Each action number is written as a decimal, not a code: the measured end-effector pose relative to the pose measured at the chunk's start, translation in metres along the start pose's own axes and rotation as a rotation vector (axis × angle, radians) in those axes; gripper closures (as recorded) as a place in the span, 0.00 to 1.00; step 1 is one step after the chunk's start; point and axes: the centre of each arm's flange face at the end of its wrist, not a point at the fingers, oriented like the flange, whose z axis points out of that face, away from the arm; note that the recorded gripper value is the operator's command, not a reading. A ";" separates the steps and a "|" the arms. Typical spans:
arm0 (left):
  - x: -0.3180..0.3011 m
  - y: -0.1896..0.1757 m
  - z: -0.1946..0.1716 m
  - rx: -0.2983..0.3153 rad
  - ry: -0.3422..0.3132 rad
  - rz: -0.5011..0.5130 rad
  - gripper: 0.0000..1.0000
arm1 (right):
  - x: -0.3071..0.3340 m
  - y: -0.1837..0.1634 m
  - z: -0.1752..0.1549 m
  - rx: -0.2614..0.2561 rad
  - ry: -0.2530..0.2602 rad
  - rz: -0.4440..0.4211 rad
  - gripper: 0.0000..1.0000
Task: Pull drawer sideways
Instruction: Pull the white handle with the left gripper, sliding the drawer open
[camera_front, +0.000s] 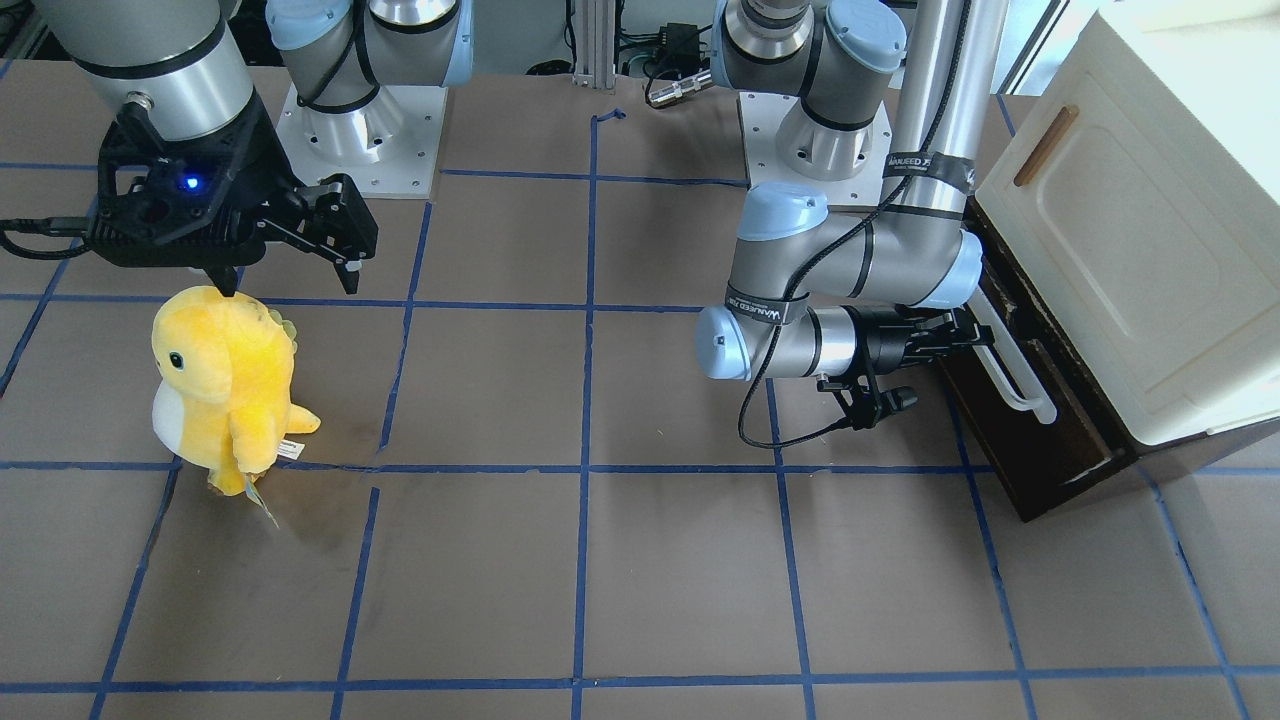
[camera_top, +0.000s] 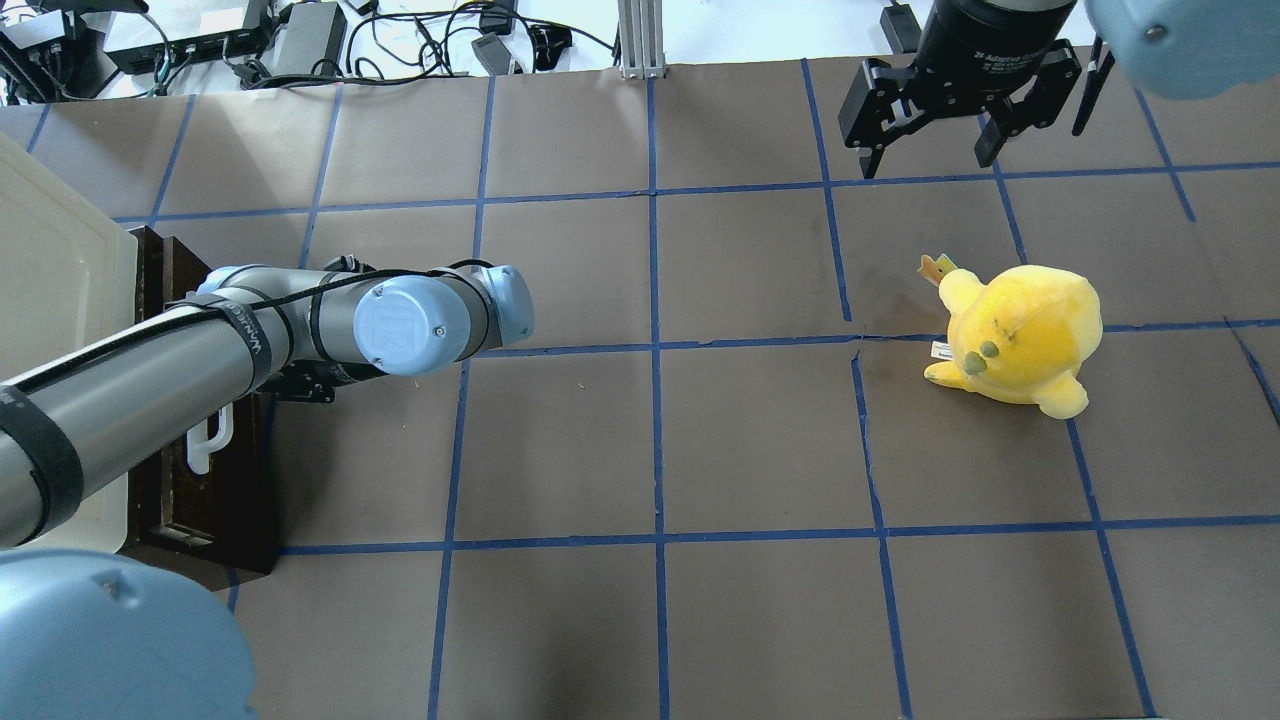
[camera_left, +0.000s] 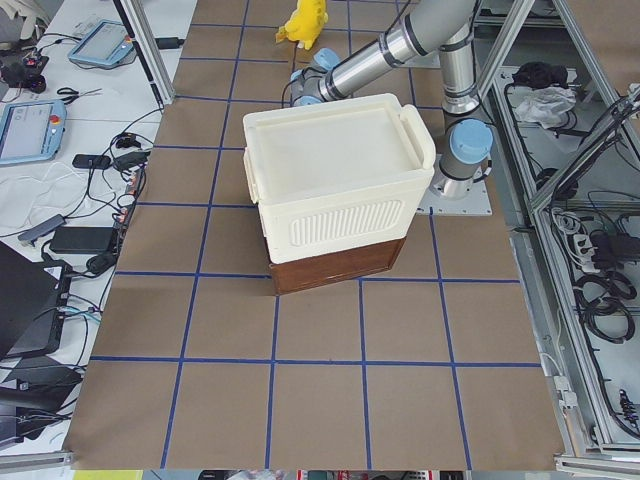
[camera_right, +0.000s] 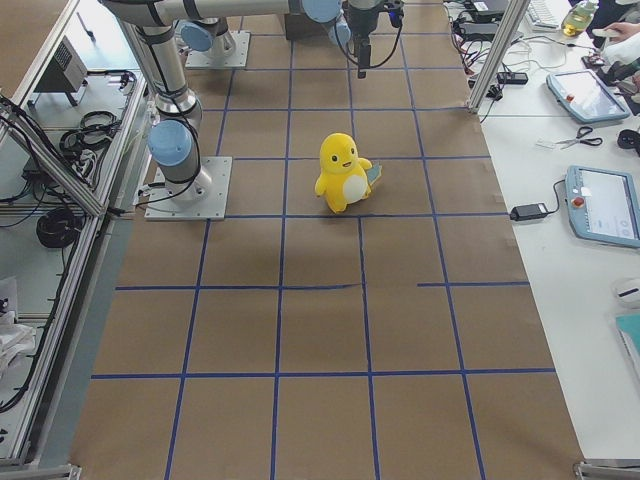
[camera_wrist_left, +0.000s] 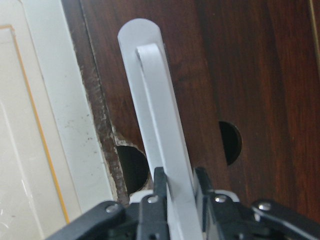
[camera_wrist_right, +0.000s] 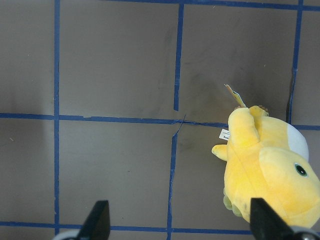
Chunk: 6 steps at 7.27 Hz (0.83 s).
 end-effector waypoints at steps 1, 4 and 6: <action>0.001 0.002 -0.005 0.011 -0.001 0.000 0.86 | 0.000 0.000 0.000 0.000 0.000 0.000 0.00; 0.002 0.006 -0.018 0.038 -0.005 0.002 0.86 | 0.000 0.000 0.000 0.000 0.000 0.000 0.00; 0.003 0.009 -0.028 0.055 -0.005 0.002 0.86 | 0.000 0.000 0.000 0.000 0.000 -0.001 0.00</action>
